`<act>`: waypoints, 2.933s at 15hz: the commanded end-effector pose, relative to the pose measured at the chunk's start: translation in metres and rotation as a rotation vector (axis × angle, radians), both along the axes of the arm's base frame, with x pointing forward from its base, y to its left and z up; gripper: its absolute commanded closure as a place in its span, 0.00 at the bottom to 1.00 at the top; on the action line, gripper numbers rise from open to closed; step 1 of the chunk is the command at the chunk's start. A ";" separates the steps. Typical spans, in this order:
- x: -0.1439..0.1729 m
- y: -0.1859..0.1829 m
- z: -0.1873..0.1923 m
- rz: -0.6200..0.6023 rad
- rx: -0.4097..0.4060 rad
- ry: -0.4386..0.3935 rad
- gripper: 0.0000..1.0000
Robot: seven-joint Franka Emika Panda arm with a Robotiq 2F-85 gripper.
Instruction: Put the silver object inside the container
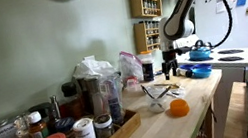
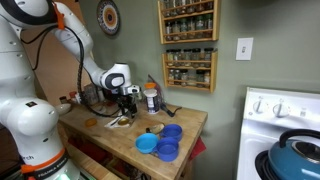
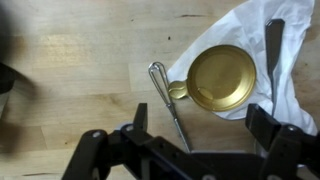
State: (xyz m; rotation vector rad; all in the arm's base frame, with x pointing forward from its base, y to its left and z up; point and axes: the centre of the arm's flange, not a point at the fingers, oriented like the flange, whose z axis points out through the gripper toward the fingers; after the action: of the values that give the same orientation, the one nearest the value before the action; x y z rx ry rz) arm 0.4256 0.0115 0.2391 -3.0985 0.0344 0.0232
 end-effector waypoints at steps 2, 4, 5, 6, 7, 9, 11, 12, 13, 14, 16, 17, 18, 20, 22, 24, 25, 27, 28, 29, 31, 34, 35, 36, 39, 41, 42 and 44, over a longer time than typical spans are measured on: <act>0.007 0.008 0.000 0.025 -0.076 -0.120 0.00; 0.012 0.012 -0.002 0.042 -0.116 -0.142 0.00; 0.014 0.013 -0.004 0.047 -0.142 -0.147 0.05; 0.015 0.014 -0.006 0.058 -0.159 -0.145 0.11; 0.018 0.016 -0.012 0.065 -0.178 -0.135 0.29; 0.023 0.018 -0.018 0.082 -0.194 -0.125 0.39; 0.026 0.022 -0.024 0.102 -0.194 -0.111 0.54; 0.027 0.023 -0.026 0.108 -0.193 -0.104 0.56; 0.029 0.024 -0.029 0.117 -0.186 -0.092 0.58; 0.030 0.026 -0.031 0.120 -0.185 -0.086 0.61; 0.032 0.026 -0.036 0.130 -0.175 -0.072 0.62; 0.033 0.026 -0.038 0.134 -0.171 -0.066 0.69; 0.034 0.026 -0.040 0.140 -0.167 -0.062 0.69; 0.035 0.025 -0.044 0.146 -0.157 -0.051 0.78; 0.037 0.024 -0.046 0.158 -0.132 -0.049 0.95; 0.039 0.022 -0.045 0.165 -0.108 -0.046 1.00; 0.040 0.020 -0.044 0.168 -0.095 -0.045 1.00; 0.039 0.018 -0.041 0.174 -0.096 -0.046 0.98; 0.039 0.016 -0.038 0.185 -0.117 -0.055 0.98; 0.037 0.017 -0.029 0.217 -0.176 -0.075 0.98; 0.037 0.017 -0.020 0.290 -0.274 -0.082 0.98; 0.041 0.017 -0.016 0.393 -0.408 -0.022 0.98; 0.039 0.021 -0.014 0.454 -0.426 0.010 0.98; 0.036 0.024 -0.011 0.508 -0.434 0.036 0.98; 0.011 0.049 0.024 0.683 -0.384 0.048 0.98; -0.006 0.065 0.048 0.805 -0.376 0.056 0.98; -0.013 0.072 0.059 0.864 -0.379 0.056 0.98; -0.023 0.083 0.080 0.981 -0.361 0.059 0.98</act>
State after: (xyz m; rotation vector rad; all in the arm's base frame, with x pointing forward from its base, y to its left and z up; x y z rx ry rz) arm 0.4342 0.0868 0.2725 -3.1925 -1.3791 0.1327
